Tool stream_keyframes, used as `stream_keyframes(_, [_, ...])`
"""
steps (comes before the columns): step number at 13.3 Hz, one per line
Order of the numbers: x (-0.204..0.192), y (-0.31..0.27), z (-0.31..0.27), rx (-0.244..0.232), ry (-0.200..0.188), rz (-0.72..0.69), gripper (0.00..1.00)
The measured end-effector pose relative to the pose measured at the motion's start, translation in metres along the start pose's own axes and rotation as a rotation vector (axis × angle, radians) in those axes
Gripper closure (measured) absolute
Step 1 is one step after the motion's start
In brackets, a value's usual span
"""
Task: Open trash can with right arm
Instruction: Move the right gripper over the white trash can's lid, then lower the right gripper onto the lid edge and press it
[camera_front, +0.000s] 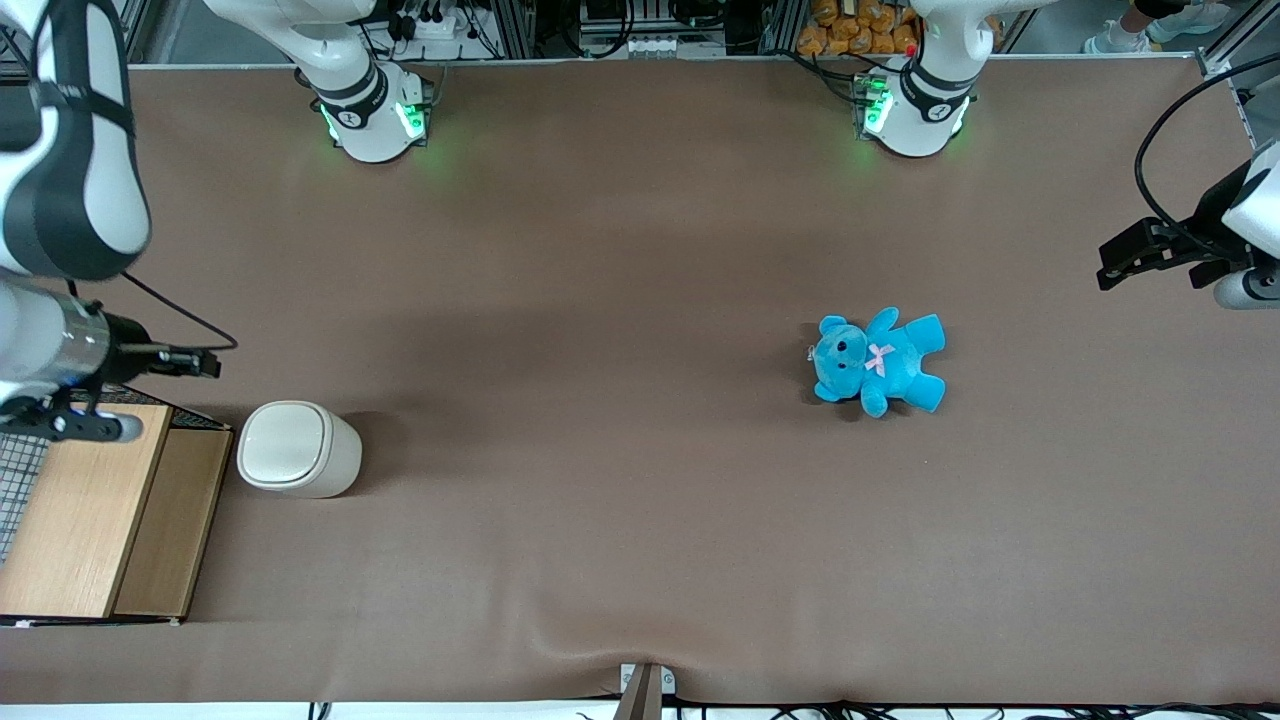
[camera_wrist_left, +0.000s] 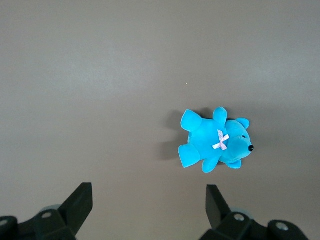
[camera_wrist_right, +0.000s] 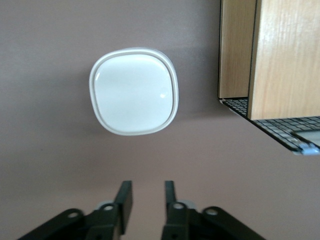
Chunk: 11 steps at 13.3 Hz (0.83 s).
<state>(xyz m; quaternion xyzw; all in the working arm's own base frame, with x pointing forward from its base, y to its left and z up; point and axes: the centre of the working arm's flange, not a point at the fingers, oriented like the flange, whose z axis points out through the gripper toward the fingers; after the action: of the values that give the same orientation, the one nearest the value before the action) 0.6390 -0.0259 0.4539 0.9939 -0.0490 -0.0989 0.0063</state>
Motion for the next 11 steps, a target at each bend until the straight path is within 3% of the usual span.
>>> stream_keyframes(3, [0.022,0.015,0.035,0.001,-0.008,-0.008,0.99])
stream_keyframes(11, [0.058,0.021,0.107,-0.002,-0.010,-0.026,0.99])
